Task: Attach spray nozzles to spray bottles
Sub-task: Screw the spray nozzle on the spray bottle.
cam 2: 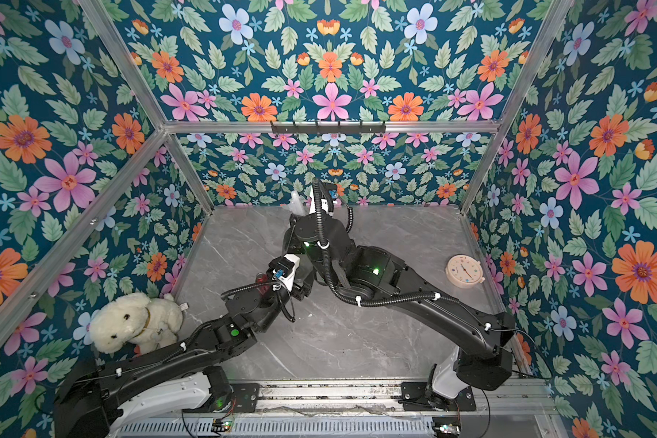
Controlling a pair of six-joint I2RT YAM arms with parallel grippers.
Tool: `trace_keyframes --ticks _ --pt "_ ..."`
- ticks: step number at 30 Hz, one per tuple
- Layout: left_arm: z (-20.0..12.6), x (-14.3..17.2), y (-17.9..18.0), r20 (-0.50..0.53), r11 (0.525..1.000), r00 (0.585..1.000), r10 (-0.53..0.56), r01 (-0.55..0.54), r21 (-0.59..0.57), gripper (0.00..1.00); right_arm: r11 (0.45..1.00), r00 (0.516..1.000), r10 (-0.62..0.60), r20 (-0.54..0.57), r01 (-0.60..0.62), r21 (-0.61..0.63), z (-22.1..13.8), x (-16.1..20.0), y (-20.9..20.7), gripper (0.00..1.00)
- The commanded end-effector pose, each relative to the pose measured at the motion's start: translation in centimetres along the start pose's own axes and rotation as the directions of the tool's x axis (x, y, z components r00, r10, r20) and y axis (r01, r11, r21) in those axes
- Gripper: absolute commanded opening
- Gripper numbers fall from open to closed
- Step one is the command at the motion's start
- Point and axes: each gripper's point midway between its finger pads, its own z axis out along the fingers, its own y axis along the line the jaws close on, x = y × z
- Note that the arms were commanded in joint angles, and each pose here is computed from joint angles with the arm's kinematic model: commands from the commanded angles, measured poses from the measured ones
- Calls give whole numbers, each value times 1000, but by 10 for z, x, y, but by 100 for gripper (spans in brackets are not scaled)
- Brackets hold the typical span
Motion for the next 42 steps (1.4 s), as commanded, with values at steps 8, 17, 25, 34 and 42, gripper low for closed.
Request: trace_keyframes --ticks 8,17,25,34,42 --pt "-20 -40 -33 165 971 986 16 -54 231 0 931 824 -333 -459 210 -299 -34 71 8 0" --pt "-26 -42 -38 163 960 986 13 -58 273 0 868 742 -461 -487 263 -420 -47 74 14 0" --pt "-32 -46 -41 169 951 986 0 -52 305 0 784 728 -565 -389 326 -528 -70 57 17 0" --pt "-44 -49 -57 172 908 985 -31 -44 417 0 711 737 -586 -336 269 -650 -93 43 17 0" --pt "-54 -57 -69 182 867 982 -57 -42 497 0 667 683 -638 -356 258 -699 -105 48 20 0"
